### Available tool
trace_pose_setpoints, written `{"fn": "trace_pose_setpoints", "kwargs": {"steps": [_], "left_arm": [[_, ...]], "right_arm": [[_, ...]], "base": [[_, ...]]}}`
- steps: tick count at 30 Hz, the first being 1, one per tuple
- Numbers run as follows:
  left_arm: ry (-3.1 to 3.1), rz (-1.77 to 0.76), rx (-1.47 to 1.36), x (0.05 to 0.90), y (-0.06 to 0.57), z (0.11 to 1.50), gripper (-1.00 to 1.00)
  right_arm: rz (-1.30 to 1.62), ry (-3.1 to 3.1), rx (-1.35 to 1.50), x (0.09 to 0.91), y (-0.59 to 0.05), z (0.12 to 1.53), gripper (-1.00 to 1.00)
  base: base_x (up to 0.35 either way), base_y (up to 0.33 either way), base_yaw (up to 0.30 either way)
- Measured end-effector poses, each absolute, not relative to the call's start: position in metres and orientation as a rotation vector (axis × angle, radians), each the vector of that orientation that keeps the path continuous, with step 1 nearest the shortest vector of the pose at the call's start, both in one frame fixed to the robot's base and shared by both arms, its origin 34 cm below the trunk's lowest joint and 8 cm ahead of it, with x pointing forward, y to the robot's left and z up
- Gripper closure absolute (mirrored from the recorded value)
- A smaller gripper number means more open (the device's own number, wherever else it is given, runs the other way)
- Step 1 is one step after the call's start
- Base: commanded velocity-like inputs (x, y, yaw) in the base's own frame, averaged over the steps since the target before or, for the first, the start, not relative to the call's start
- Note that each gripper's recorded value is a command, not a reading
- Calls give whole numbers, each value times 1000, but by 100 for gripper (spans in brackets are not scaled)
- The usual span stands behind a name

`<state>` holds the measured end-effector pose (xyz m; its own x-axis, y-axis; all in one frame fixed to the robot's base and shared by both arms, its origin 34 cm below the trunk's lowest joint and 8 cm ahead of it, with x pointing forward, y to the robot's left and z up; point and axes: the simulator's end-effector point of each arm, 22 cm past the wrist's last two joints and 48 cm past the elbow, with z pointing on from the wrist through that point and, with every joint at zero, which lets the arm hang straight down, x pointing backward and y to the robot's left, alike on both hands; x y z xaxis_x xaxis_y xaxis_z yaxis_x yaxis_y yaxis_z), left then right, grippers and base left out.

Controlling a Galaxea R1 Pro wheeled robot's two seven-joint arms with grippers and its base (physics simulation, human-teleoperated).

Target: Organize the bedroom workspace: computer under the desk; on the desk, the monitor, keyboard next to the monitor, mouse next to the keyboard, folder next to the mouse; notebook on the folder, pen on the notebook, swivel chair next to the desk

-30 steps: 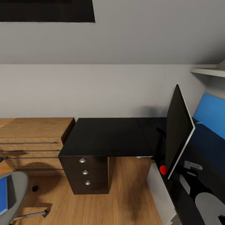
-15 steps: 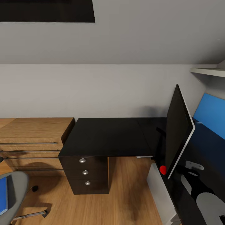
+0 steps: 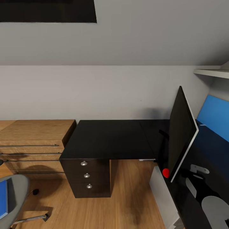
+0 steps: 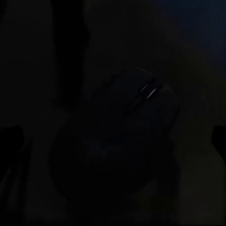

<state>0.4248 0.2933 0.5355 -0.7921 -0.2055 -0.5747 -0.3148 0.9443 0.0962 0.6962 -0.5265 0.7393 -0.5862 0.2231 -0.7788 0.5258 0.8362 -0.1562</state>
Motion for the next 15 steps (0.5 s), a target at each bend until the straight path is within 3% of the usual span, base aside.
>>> {"fn": "trace_pose_setpoints", "kwargs": {"steps": [15], "left_arm": [[2511,249,-368,425,293,536,-100]], "right_arm": [[-478,2205,543,696,-527,739,-100]], "base": [[5,0,0]]}}
